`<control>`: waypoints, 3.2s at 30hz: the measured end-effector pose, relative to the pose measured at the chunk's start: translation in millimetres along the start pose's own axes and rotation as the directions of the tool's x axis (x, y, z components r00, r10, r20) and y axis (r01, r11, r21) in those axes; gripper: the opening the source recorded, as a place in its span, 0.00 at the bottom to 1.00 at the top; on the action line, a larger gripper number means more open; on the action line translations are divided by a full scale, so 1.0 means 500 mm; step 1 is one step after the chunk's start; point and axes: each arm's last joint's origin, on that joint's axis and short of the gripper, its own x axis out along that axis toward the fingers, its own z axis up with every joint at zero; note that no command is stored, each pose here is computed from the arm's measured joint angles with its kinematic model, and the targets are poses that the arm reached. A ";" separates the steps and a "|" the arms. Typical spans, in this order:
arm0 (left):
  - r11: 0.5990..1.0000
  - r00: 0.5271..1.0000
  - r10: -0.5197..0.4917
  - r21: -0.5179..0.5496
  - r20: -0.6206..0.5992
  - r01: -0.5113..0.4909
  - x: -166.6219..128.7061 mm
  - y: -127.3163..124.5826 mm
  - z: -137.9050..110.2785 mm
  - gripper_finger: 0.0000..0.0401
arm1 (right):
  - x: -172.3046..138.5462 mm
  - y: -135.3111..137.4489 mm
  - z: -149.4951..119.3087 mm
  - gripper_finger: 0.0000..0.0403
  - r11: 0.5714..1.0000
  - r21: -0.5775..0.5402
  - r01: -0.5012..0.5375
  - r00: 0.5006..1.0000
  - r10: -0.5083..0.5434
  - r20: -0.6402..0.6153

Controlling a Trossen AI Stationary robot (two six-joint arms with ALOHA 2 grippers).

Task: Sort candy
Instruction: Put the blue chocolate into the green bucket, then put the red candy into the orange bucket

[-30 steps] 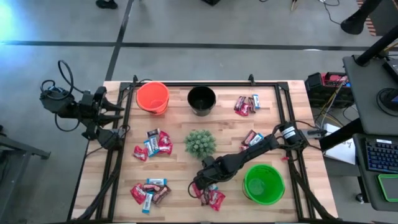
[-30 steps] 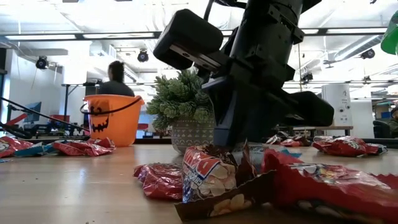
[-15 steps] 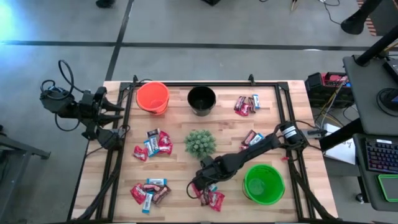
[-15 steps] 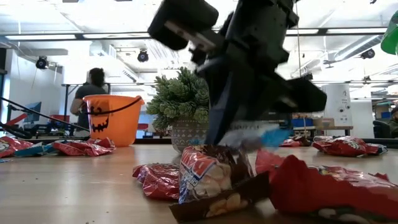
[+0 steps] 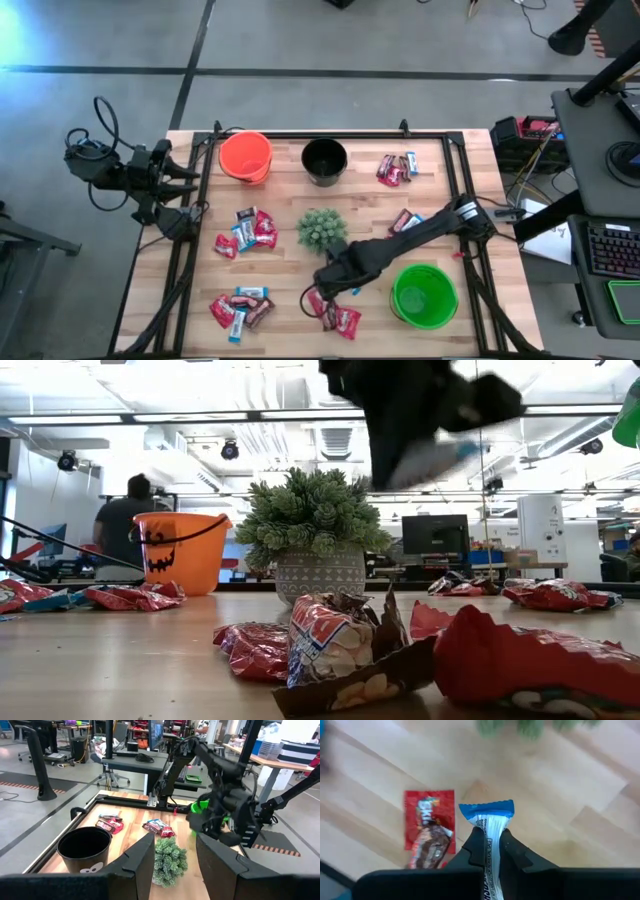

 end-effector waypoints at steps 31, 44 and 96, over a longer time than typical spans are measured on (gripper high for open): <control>0.999 0.999 -0.017 0.037 -0.039 0.019 0.000 0.001 -0.007 0.32 | -0.229 -0.066 -0.093 0.03 0.995 0.079 0.054 0.998 -0.055 0.012; 0.999 0.999 -0.017 0.051 -0.038 0.019 0.000 0.001 -0.007 0.32 | -0.218 -0.103 -0.191 0.03 0.970 0.206 0.132 0.991 -0.122 -0.062; 0.998 0.999 -0.047 0.032 -0.021 0.048 0.000 -0.002 -0.002 0.46 | -0.162 -0.176 -0.246 0.42 0.886 0.338 0.316 0.949 -0.296 -0.112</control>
